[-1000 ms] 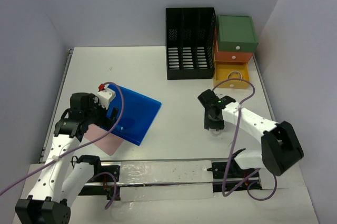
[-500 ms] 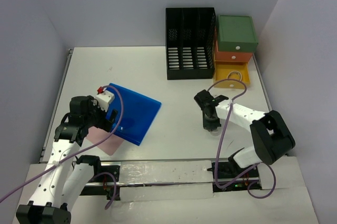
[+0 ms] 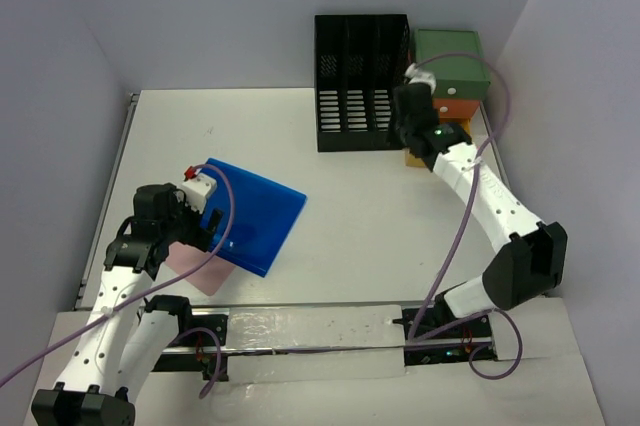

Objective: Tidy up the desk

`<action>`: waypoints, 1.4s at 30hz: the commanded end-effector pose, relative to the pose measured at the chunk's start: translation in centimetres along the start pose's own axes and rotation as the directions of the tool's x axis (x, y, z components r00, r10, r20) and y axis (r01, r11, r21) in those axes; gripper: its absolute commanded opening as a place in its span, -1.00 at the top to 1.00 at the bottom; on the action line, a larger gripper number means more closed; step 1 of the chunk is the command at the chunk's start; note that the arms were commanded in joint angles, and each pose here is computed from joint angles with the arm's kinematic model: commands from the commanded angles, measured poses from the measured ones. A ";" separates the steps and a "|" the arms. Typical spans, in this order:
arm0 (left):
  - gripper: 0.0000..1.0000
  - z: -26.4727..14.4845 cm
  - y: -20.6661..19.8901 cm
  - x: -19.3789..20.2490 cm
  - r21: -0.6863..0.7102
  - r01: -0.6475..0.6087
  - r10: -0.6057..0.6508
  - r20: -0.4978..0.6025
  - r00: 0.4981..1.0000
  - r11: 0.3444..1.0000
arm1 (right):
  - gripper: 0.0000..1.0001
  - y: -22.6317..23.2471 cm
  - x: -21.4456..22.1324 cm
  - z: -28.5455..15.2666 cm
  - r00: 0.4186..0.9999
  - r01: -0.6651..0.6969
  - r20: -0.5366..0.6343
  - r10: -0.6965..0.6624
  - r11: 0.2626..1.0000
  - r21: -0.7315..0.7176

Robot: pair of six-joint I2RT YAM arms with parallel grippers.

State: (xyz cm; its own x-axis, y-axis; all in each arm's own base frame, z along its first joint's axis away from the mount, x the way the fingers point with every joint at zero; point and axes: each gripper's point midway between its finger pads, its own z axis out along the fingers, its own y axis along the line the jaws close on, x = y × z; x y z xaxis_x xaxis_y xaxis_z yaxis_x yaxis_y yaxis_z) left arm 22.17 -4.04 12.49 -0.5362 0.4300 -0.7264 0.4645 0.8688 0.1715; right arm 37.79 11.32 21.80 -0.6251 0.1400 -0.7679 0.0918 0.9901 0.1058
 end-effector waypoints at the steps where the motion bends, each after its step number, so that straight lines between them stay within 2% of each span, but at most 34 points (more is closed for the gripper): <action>1: -0.98 0.2 0.5 -0.8 -0.027 -0.009 0.010 0.036 0.999 1.000 | 1.00 -4.3 -6.8 5.5 0.989 -0.089 0.125 0.084 0.995 0.036; 5: -0.98 0.4 0.5 -0.6 -0.026 -0.010 0.011 0.030 0.999 1.000 | 1.00 -7.5 -7.0 11.4 0.992 -0.107 0.074 0.100 0.988 0.107; 8: -0.99 0.5 0.6 -0.4 -0.031 -0.008 0.009 0.023 1.000 0.999 | 1.00 -8.9 -6.4 13.2 0.992 -0.107 0.080 0.094 0.980 0.171; 12: -0.98 0.6 0.7 -0.3 -0.032 -0.007 0.008 0.016 1.000 0.999 | 1.00 -9.6 -5.2 15.0 0.986 -0.142 0.107 0.124 0.974 0.178; 17: -0.98 0.8 0.6 -0.1 -0.030 -0.005 0.005 0.005 1.000 1.000 | 1.00 -10.6 -3.1 17.4 0.987 -0.161 0.044 0.156 0.968 0.191; 19: -0.98 1.0 0.6 0.0 -0.026 -0.003 0.003 -0.003 1.000 1.000 | 0.93 -11.1 -2.1 18.3 0.987 -0.159 -0.001 0.163 0.965 0.210; 23: -0.99 1.0 0.7 0.0 -0.028 -0.003 0.003 -0.005 1.000 1.000 | 0.54 -11.4 -0.1 19.1 0.983 -0.156 -0.062 0.174 0.963 0.221; 27: -0.98 0.9 0.7 0.0 -0.031 -0.002 0.002 -0.001 1.000 1.000 | 0.30 -11.3 0.1 18.7 0.982 -0.156 -0.069 0.174 0.965 0.212; 29: -0.99 0.9 0.7 0.0 -0.033 -0.004 0.004 0.003 1.000 0.999 | 0.25 -11.0 -0.7 18.1 0.984 -0.155 -0.057 0.169 0.967 0.200; 36: -0.99 0.6 0.7 -0.2 -0.038 -0.004 0.005 0.015 1.000 0.999 | 0.25 -10.0 -4.4 13.2 0.981 -0.193 0.040 0.189 0.972 0.131; 38: -0.98 0.5 0.7 -0.3 -0.042 -0.003 0.004 0.022 1.000 0.999 | 0.25 -9.2 -5.5 10.6 0.973 -0.217 0.094 0.210 0.973 0.073; 41: -0.98 0.4 0.8 -0.4 -0.048 -0.004 0.006 0.030 1.000 0.999 | 0.25 -8.9 -6.0 7.1 0.955 -0.259 0.152 0.253 0.966 0.020; 42: -0.98 0.4 0.8 -0.4 -0.047 -0.005 0.006 0.032 0.999 0.999 | 0.25 -9.3 -4.5 6.9 0.953 -0.278 0.134 0.272 0.960 0.025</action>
State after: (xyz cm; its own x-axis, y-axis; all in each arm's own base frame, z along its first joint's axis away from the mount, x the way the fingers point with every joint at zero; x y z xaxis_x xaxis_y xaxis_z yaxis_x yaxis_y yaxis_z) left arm 22.26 -3.54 11.58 -0.5518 0.4332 -0.7126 0.4474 0.8749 0.1855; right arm 46.89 1.42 14.71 -0.5941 0.3358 -0.7309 0.3010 0.9355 0.1851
